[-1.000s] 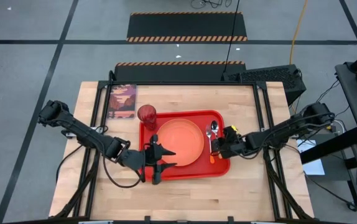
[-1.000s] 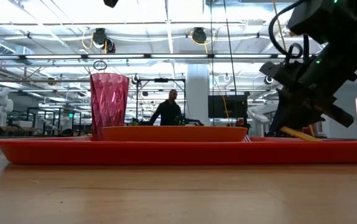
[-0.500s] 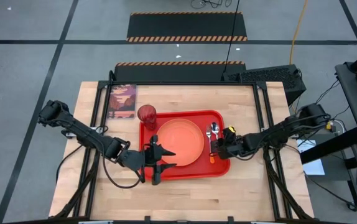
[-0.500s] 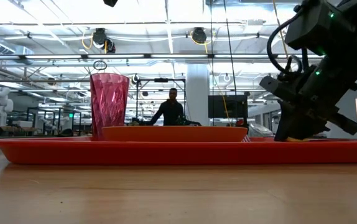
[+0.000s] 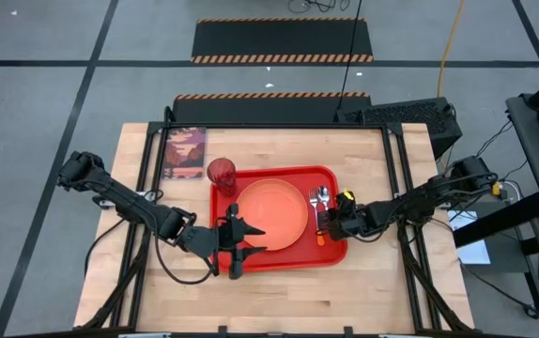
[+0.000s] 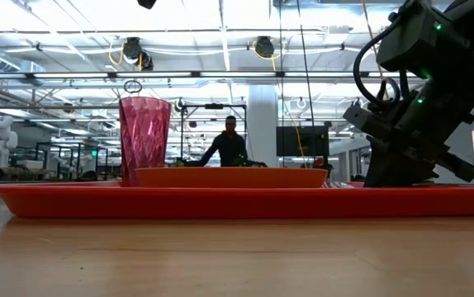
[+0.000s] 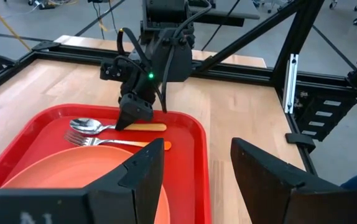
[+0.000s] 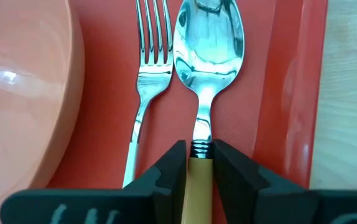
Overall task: Pick and place plate/cup/fork/spoon on tray
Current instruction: Put the orange spoon on the right side of the white orange fork, then return to Home Position
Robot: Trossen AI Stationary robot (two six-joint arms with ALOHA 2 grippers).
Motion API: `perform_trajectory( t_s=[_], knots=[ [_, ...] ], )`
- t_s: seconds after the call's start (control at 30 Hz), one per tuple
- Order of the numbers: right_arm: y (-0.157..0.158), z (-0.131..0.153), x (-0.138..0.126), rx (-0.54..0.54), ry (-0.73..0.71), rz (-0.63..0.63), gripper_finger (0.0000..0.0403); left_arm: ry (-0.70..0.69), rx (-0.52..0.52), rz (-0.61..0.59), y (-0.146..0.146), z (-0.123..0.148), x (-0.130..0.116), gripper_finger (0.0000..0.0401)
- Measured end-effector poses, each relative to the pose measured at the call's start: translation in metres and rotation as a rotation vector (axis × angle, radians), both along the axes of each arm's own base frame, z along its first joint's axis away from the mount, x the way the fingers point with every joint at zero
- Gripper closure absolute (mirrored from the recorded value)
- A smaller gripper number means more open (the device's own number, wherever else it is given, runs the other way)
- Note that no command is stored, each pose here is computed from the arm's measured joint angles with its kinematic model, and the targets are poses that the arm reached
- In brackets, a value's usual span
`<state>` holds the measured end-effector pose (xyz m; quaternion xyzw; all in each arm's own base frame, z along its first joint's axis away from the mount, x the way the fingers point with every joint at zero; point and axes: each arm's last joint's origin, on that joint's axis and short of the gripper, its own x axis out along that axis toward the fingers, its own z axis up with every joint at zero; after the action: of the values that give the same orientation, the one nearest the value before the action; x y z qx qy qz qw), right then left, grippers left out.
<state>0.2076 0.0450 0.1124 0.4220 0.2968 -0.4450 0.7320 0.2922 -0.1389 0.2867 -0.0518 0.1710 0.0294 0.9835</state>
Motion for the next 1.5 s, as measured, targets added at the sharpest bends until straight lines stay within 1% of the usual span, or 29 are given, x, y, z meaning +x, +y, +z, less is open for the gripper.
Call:
perform_trajectory(
  t_s=[0.23,0.33,0.53,0.6,0.7,0.77,0.9,1.03,1.1,1.17,1.23,1.37,1.43,1.5],
  knots=[
    [-0.001,0.003,-0.001,-0.021,-0.002,0.006,0.0328,0.000,0.000,0.000,0.000,0.000,0.000,0.0212],
    [-0.001,0.010,-0.001,-0.029,-0.008,0.028,0.0328,0.005,0.002,0.000,0.000,0.000,0.000,0.0212],
    [0.000,0.029,-0.003,-0.044,-0.073,0.105,0.0328,0.012,0.017,-0.004,0.000,-0.001,0.000,0.0213],
    [0.001,0.035,-0.005,-0.065,-0.091,0.142,0.0328,0.013,0.018,-0.004,0.000,-0.001,0.000,0.0212],
    [0.002,0.046,-0.008,-0.150,-0.106,0.218,0.0328,0.013,0.032,-0.005,0.000,-0.001,0.000,0.0212],
    [0.004,0.054,-0.008,-0.240,-0.118,0.303,0.0328,0.014,0.047,-0.011,0.000,-0.001,0.000,0.0213],
    [0.012,0.073,-0.008,-0.434,-0.136,0.564,0.0328,0.025,0.081,-0.022,0.001,0.000,-0.003,0.0213],
    [0.023,0.090,-0.011,-0.628,-0.157,0.790,0.0328,0.038,0.100,-0.008,0.001,0.001,-0.007,0.0212],
    [0.027,0.097,-0.014,-0.720,-0.157,0.883,0.0328,0.019,0.093,0.011,0.002,0.005,-0.009,0.0213],
    [0.030,0.103,-0.017,-0.793,-0.157,0.949,0.0331,0.025,0.104,0.027,0.002,0.007,-0.011,0.0213],
    [0.031,0.108,-0.021,-0.849,-0.155,0.994,0.0339,0.048,0.132,0.025,0.002,0.004,-0.014,0.0213],
    [0.029,0.118,-0.030,-0.920,-0.166,1.042,0.0367,0.033,0.117,0.038,-0.001,0.008,-0.019,0.0213],
    [0.029,0.122,-0.035,-0.924,-0.182,1.084,0.0385,0.044,0.104,0.031,-0.003,0.011,-0.027,0.0213],
    [0.027,0.126,-0.040,-0.914,-0.212,1.127,0.0397,0.051,0.068,0.026,-0.006,0.015,-0.036,0.0216]
  ],
)
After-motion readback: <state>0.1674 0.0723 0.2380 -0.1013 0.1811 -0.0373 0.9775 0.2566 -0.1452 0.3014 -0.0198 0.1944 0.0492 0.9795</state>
